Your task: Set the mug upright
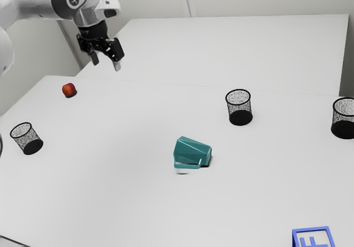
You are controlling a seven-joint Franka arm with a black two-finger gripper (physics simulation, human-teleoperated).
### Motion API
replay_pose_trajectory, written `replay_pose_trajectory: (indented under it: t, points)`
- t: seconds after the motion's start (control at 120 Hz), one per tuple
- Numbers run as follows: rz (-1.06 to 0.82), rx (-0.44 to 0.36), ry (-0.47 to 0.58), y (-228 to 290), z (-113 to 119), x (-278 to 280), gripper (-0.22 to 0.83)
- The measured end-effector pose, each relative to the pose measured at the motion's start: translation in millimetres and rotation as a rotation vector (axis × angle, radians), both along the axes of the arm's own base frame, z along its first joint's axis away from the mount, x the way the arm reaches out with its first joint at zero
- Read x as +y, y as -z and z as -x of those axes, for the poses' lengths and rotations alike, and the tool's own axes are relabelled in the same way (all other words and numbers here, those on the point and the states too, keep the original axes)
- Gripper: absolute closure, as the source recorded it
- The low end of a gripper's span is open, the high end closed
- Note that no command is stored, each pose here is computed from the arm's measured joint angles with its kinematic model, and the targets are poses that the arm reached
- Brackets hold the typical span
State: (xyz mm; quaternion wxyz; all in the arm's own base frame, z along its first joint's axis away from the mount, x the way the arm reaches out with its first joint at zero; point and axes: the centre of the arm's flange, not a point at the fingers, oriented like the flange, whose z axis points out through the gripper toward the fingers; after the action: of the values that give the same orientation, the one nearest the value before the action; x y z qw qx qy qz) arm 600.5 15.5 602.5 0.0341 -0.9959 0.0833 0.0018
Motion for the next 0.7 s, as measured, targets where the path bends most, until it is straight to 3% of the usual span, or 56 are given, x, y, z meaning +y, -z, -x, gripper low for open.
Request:
replay_pose_trajectory:
  t: [0.133,0.267,0.467,0.7]
  points:
    - [0.021,0.016,-0.002,7.3,7.0,3.0,0.00]
    - [0.180,0.060,-0.028,39.2,34.5,-5.7,0.00]
    - [0.497,0.134,-0.170,109.0,29.3,-15.1,0.00]
    - [0.715,0.215,-0.326,192.5,48.8,-28.6,0.00]
